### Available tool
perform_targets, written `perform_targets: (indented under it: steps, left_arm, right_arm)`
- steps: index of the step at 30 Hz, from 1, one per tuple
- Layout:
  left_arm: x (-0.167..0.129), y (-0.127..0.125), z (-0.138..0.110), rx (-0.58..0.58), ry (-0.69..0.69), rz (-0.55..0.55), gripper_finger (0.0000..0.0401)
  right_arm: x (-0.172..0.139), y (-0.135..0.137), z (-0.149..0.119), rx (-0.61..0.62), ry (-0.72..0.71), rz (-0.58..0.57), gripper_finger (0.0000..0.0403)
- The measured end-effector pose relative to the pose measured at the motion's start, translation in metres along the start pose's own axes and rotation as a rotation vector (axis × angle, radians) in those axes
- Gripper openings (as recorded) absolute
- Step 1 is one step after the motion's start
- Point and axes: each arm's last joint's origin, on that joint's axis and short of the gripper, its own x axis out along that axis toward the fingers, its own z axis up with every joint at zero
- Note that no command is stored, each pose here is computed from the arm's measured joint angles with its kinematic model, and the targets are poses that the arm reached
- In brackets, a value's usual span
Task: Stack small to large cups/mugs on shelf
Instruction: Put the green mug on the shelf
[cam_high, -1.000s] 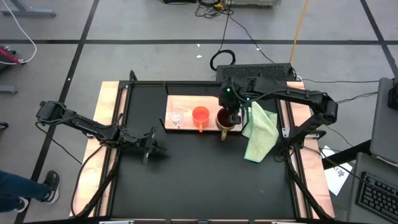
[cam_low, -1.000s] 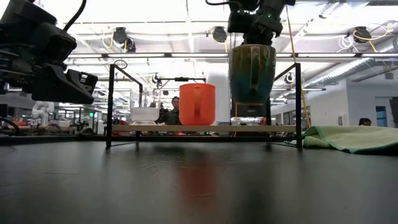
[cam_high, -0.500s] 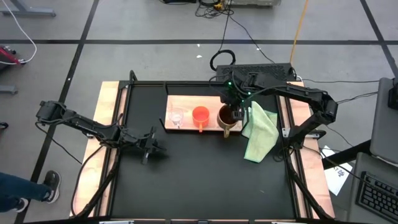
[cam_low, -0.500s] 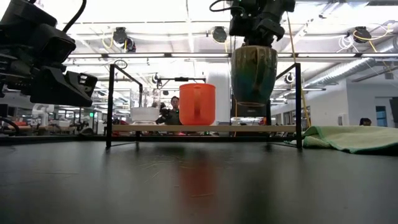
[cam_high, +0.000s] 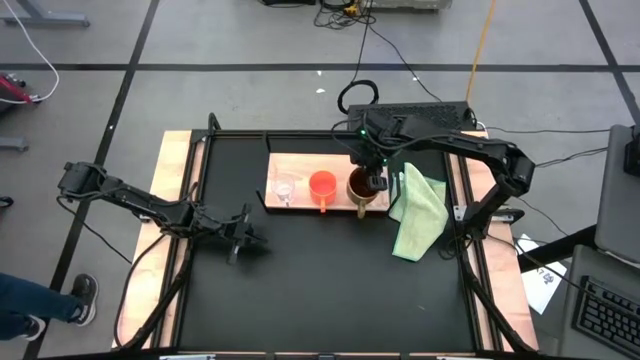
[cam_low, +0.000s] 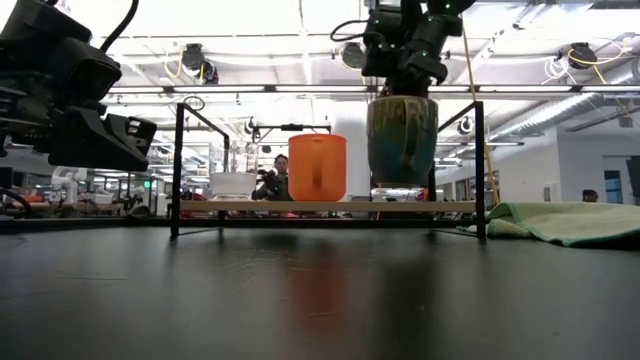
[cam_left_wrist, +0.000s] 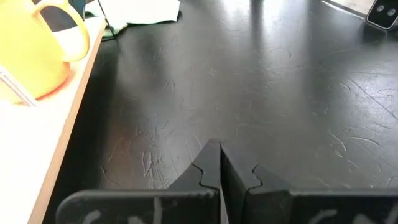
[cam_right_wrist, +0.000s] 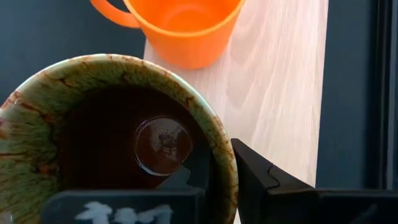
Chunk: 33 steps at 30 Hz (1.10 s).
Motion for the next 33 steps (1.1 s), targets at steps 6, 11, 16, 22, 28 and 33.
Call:
perform_targets:
  steps: [6,11,16,22,28,33]
  left_arm:
    - [0.0000,-0.0001,0.0000,0.001,0.000,0.000,0.0001]
    - [0.0000,0.0000,0.0000,0.001,0.000,0.000,0.0001]
    - [0.0000,-0.0001,-0.0001,0.002,0.001,0.000,0.0001]
    - [0.0000,0.0000,0.0000,0.002,0.000,0.000,0.0001]
    - [0.0000,0.0000,0.0000,0.001,0.000,0.000,0.0001]
    - [0.0000,-0.0001,-0.0001,-0.001,0.001,0.000,0.0001]
  right_arm:
    - [0.0065,-0.0044,-0.0014,-0.003,0.019,0.004,0.0029]
    - [0.0098,-0.0062,-0.0019,0.003,0.015,0.024,0.0029]
    - [0.0109,-0.0067,-0.0016,0.003,0.015,0.022,0.0029]
    - [0.0107,-0.0069,-0.0010,0.005,0.008,0.019,0.0029]
    - [0.0107,-0.0075,0.0001,0.019,-0.003,0.013,0.0029]
    - [0.0107,-0.0078,0.0009,0.021,-0.010,0.009,0.0029]
